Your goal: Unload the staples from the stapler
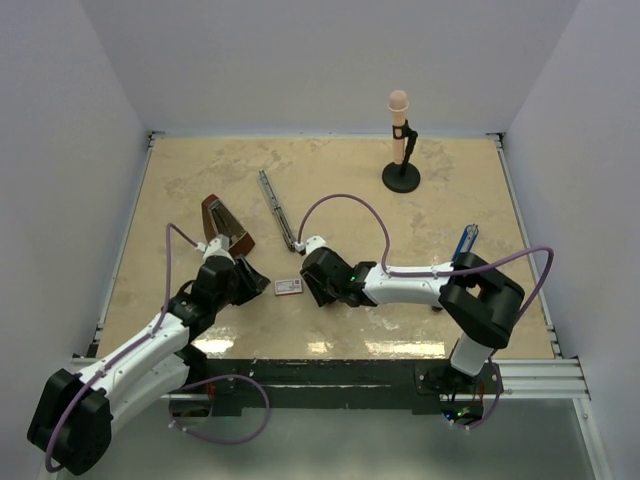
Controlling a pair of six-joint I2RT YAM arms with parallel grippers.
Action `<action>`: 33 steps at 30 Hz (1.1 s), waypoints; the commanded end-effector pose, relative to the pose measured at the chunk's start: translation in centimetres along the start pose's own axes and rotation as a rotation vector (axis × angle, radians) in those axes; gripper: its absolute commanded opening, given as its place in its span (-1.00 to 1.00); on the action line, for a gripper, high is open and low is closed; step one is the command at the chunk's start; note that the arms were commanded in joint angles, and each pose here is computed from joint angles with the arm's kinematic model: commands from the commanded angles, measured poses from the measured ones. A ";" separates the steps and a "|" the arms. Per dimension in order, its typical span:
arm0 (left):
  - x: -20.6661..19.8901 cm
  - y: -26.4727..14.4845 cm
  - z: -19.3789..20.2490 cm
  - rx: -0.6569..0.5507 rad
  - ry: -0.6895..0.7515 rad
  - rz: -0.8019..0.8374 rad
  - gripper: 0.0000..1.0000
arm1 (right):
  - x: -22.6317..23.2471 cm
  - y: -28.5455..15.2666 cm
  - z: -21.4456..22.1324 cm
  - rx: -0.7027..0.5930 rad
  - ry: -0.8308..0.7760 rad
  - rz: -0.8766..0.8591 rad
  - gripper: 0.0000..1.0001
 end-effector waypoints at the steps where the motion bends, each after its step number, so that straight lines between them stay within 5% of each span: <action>1: -0.2 0.4 -0.1 -0.026 -0.021 0.024 -0.07 | -0.4 -0.1 -0.8 -0.031 -0.031 -0.014 -0.20; 14: -0.4 0.2 -0.1 0.012 -0.020 -0.005 -0.07 | 1.5 0.7 0.0 -0.022 -0.156 -0.174 -0.21; 33: 0.2 1.1 0.2 0.051 -0.002 -0.022 -0.08 | 3.4 1.0 1.8 0.009 -0.201 -0.189 -0.23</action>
Point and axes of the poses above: each gripper's point midway between its finger pads, its own y axis out along the fingers, its own x axis along the line the jaws close on, z = x × y, the point moved 8 cm from there along -y, back along the fingers, and after that the axes turned 1 degree about y, right-handed, at the moved point
